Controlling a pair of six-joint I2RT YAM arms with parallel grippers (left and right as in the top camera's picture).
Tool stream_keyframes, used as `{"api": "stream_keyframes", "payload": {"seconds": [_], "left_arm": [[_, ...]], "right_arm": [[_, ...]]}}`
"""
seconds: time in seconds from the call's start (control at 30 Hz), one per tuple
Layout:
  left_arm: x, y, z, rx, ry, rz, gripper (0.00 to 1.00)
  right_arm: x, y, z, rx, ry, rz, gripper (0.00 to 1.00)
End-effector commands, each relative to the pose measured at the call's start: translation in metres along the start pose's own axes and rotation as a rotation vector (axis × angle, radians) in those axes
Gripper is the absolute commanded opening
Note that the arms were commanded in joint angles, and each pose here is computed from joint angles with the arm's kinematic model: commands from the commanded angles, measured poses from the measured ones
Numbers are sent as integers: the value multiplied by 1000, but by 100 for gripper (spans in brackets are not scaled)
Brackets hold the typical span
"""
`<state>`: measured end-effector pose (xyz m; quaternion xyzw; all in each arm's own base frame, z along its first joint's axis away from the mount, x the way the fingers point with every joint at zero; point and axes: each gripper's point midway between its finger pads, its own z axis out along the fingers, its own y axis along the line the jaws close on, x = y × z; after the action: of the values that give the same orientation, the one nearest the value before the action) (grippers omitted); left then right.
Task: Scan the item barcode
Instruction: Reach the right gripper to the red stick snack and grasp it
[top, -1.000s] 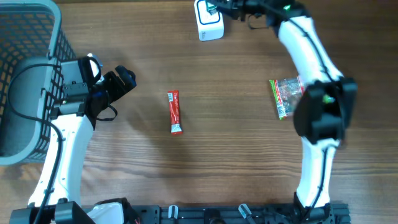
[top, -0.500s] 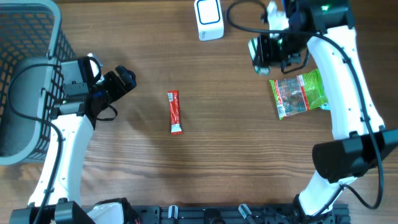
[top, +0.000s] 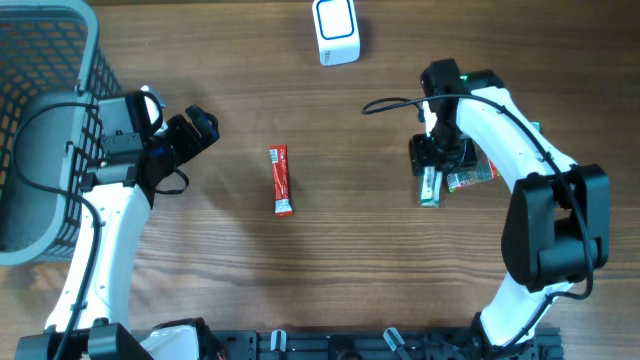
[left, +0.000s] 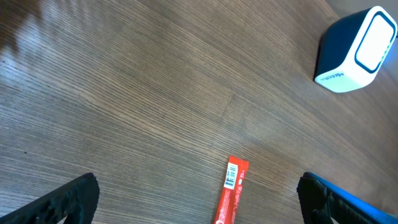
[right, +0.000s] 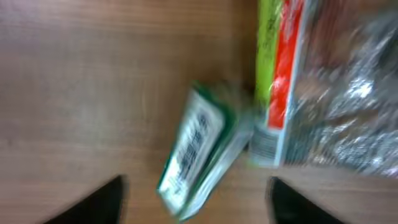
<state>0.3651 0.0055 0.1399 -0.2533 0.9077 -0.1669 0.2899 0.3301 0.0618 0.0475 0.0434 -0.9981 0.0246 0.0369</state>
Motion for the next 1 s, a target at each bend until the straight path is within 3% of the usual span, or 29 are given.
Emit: {"api": "stream_keyframes", "payload": {"seconds": [0.0,0.07,0.13,0.27,0.33,0.53,0.77,0.87,0.97], "left_arm": [[-1,1,1,-1,0,6,100],[-1,1,1,-1,0,6,100],[-1,1,1,-1,0,6,100],[-1,1,1,-1,0,6,100],[-1,1,1,-1,0,6,100],[-1,1,1,-1,0,6,100],[-1,1,1,-1,0,6,100],[-1,1,1,-1,0,6,100],[-1,1,1,-1,0,6,100]], "right_arm": [[-16,-2,-5,16,-58,-19,91],[-24,15,-18,-83,-86,-51,100],[-36,44,-39,-253,-126,-63,100],[-60,128,-101,-807,-232,-95,100],[-64,153,-114,-945,-240,-81,100],[-61,190,-66,-607,-269,25,87],[-30,253,-33,-241,-457,-87,63],[-23,275,-21,-187,-509,-140,53],[-14,291,0,-204,-479,-75,44]]}}
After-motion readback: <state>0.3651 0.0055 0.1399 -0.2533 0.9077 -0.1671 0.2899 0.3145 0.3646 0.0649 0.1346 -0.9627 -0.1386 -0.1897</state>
